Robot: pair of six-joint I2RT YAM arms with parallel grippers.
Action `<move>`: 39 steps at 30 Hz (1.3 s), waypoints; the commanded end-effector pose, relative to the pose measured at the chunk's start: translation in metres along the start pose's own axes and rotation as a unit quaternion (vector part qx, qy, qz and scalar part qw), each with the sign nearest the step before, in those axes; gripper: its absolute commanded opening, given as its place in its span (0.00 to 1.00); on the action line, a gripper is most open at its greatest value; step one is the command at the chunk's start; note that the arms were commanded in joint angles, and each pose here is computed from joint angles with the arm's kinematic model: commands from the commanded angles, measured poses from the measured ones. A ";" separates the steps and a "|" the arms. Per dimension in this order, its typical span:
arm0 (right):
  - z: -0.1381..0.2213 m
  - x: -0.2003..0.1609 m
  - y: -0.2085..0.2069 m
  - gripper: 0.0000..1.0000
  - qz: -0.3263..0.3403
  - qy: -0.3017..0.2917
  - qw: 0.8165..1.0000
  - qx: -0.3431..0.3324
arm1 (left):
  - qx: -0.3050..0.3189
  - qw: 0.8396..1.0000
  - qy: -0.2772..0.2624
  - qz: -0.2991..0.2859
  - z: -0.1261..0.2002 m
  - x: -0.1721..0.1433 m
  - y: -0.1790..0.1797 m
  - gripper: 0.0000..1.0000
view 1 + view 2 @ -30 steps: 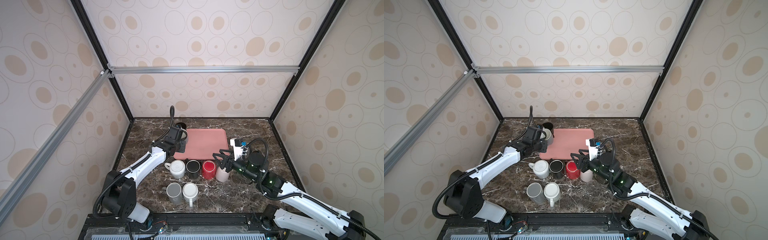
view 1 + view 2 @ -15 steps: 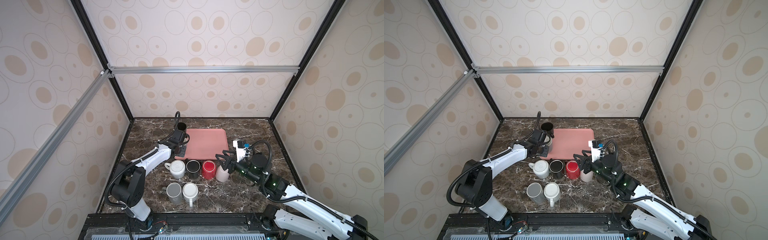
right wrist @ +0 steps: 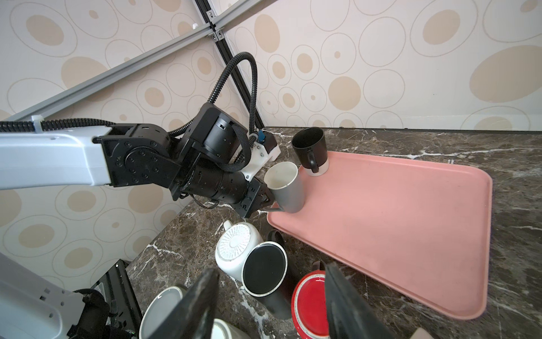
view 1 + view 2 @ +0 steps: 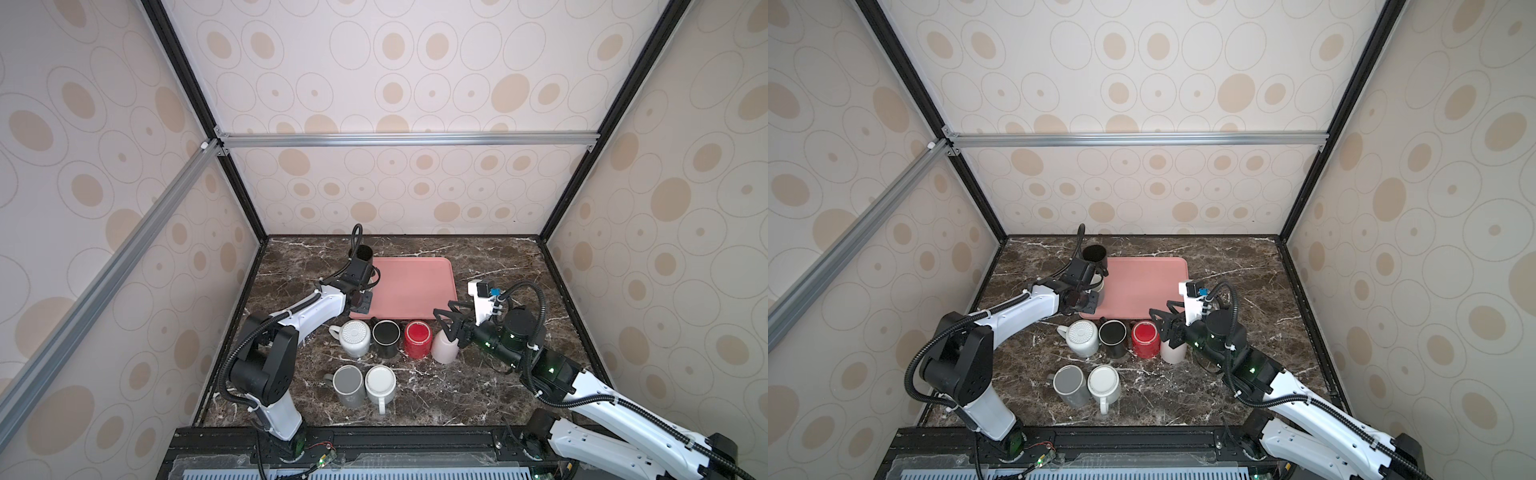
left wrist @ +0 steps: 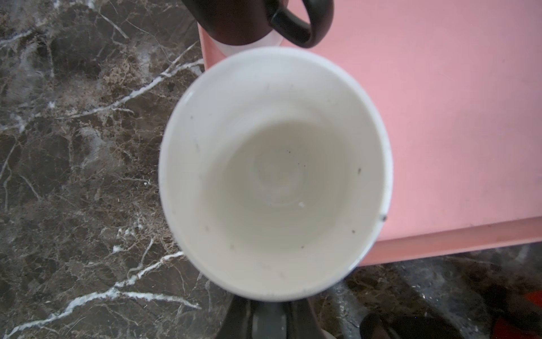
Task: Turn the mug right side up
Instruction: Place the mug on the tray.
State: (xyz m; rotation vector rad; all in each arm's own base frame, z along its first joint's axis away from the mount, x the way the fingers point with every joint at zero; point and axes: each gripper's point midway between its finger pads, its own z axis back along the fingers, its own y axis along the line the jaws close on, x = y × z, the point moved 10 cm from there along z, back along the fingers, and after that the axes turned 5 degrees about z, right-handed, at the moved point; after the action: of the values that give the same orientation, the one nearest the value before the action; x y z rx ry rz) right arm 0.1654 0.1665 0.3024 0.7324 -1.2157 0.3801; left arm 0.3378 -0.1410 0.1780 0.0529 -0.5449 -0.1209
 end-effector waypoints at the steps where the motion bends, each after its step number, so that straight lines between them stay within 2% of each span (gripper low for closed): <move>1: 0.004 -0.001 -0.001 0.63 0.006 -0.004 1.000 -0.004 | 0.008 1.000 -0.024 0.006 0.007 0.016 0.004 0.17; 8: 0.005 -0.001 -0.001 0.66 0.005 -0.004 1.000 -0.007 | 0.016 0.999 -0.030 0.015 0.011 0.017 0.008 0.35; 12: 0.006 0.000 -0.001 0.68 0.004 -0.006 1.000 -0.007 | 0.016 0.999 -0.037 0.020 0.017 0.018 0.010 0.40; 16: 0.007 -0.001 -0.001 0.73 0.004 -0.002 1.000 -0.008 | 0.003 0.996 -0.077 0.041 0.042 0.025 0.014 0.47; 19: 0.006 -0.004 -0.003 0.75 0.004 0.011 1.000 -0.018 | -0.035 0.989 -0.128 0.066 0.070 0.031 0.016 0.59; 25: 0.001 -0.021 -0.015 0.79 0.000 0.071 0.994 -0.080 | -0.141 0.957 -0.229 0.112 0.119 0.030 0.018 0.73; 28: -0.006 -0.032 -0.012 0.81 0.018 0.127 0.990 -0.053 | -0.199 0.931 -0.275 0.133 0.135 0.020 0.019 0.80; 31: -0.012 -0.044 -0.013 0.82 0.022 0.172 0.984 -0.051 | -0.245 0.911 -0.298 0.145 0.144 0.009 0.019 0.85; 36: -0.024 -0.048 -0.014 0.86 0.040 0.208 0.976 -0.055 | -0.302 0.885 -0.317 0.156 0.152 -0.003 0.018 0.99; 39: -0.032 -0.048 -0.015 0.86 0.050 0.236 0.968 -0.066 | -0.329 0.870 -0.330 0.160 0.159 -0.009 0.018 0.99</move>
State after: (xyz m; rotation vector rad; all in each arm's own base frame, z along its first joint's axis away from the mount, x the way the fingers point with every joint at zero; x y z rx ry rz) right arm 0.1791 0.1800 0.2386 0.4565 -0.8344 0.4792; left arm 0.2550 -0.1245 0.2870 -0.6318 -1.0740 0.0140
